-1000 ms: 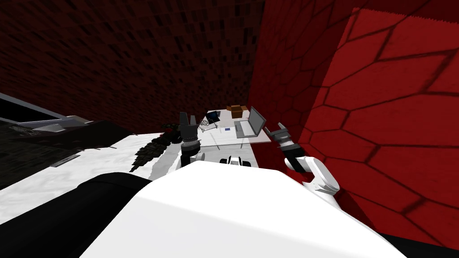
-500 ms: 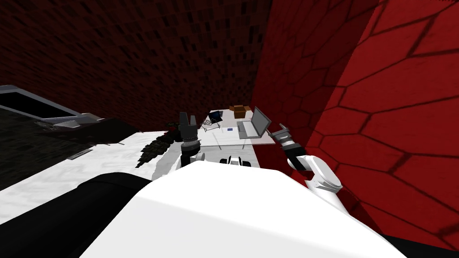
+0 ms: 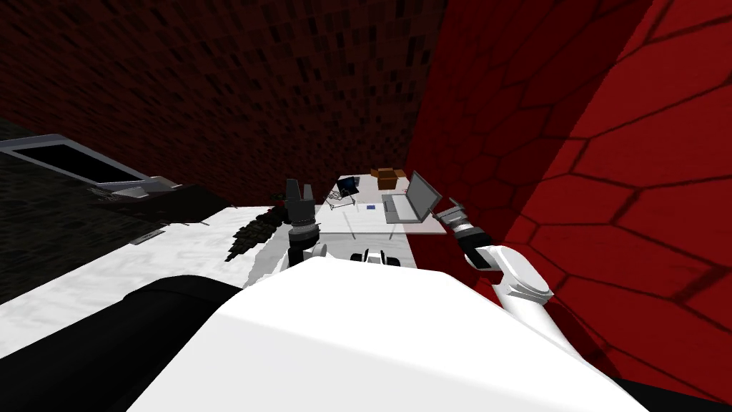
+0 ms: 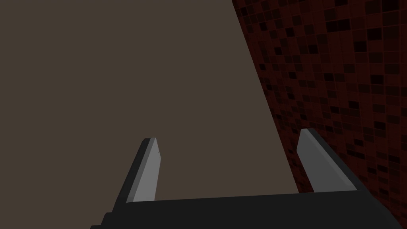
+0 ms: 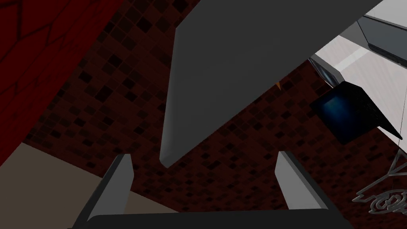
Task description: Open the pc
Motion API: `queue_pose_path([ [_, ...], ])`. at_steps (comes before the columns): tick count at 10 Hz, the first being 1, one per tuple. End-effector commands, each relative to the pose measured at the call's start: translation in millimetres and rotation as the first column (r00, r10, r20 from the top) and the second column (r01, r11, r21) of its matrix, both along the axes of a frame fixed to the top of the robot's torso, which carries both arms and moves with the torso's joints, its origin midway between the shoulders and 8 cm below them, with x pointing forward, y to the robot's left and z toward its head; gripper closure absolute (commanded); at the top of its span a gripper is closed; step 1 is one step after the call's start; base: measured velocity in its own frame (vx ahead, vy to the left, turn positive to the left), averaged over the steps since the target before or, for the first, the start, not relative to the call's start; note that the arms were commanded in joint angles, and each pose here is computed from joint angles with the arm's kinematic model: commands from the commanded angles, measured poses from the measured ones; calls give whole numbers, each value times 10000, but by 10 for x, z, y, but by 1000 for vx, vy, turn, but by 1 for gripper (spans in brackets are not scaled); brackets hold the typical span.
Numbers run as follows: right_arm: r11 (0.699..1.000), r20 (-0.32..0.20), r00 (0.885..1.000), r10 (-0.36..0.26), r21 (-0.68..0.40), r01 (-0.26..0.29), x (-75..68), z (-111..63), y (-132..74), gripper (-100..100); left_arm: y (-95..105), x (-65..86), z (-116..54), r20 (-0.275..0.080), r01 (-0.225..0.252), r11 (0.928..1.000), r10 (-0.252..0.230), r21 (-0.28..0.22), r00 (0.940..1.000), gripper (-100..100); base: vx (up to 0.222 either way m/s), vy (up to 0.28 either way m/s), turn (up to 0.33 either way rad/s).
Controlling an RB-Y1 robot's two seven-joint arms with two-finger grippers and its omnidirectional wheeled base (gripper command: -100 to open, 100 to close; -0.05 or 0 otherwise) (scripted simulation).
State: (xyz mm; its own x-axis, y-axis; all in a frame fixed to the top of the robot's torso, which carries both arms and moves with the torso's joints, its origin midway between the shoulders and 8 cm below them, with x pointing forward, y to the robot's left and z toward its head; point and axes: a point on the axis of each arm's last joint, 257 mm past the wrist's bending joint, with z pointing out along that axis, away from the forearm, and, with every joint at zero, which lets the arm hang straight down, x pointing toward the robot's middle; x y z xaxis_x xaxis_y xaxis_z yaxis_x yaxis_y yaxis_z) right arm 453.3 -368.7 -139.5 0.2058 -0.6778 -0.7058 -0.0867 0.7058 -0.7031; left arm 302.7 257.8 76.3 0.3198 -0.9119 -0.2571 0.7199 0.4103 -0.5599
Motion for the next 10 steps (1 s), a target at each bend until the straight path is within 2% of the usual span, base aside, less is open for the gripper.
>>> queue_pose_path([
  [1,9938,-61,9996,-277,-1075,268,60,-51,-139,-100,0,0,0,0,0,10000,0,0,10000,0,10,24,65],
  [3,9771,-87,9987,-497,-2074,469,101,-76,-284,-100,0,0,0,0,0,10000,0,0,10000,0,18,31,54],
  [5,9819,-84,9990,-447,-1844,424,85,-80,-253,-100,0,0,0,0,0,10000,0,0,10000,0,4,6,5],
  [6,9821,-84,9990,-445,-1836,422,85,-80,-251,100,0,0,0,0,0,10000,0,0,10000,0,0,0,0],
  [7,9643,0,9989,-471,-2609,455,55,-92,-221,100,0,0,0,-1,-1,10000,1,1,10000,0,10,34,-11],
  [8,9643,0,9989,-471,-2609,455,55,-92,-221,100,0,0,0,-1,0,10000,0,0,10000,0,3,64,11],
  [10,9408,62,9989,-464,-3357,458,20,-117,-181,100,0,0,0,1,0,10000,0,-1,10000,0,6,65,2],
])
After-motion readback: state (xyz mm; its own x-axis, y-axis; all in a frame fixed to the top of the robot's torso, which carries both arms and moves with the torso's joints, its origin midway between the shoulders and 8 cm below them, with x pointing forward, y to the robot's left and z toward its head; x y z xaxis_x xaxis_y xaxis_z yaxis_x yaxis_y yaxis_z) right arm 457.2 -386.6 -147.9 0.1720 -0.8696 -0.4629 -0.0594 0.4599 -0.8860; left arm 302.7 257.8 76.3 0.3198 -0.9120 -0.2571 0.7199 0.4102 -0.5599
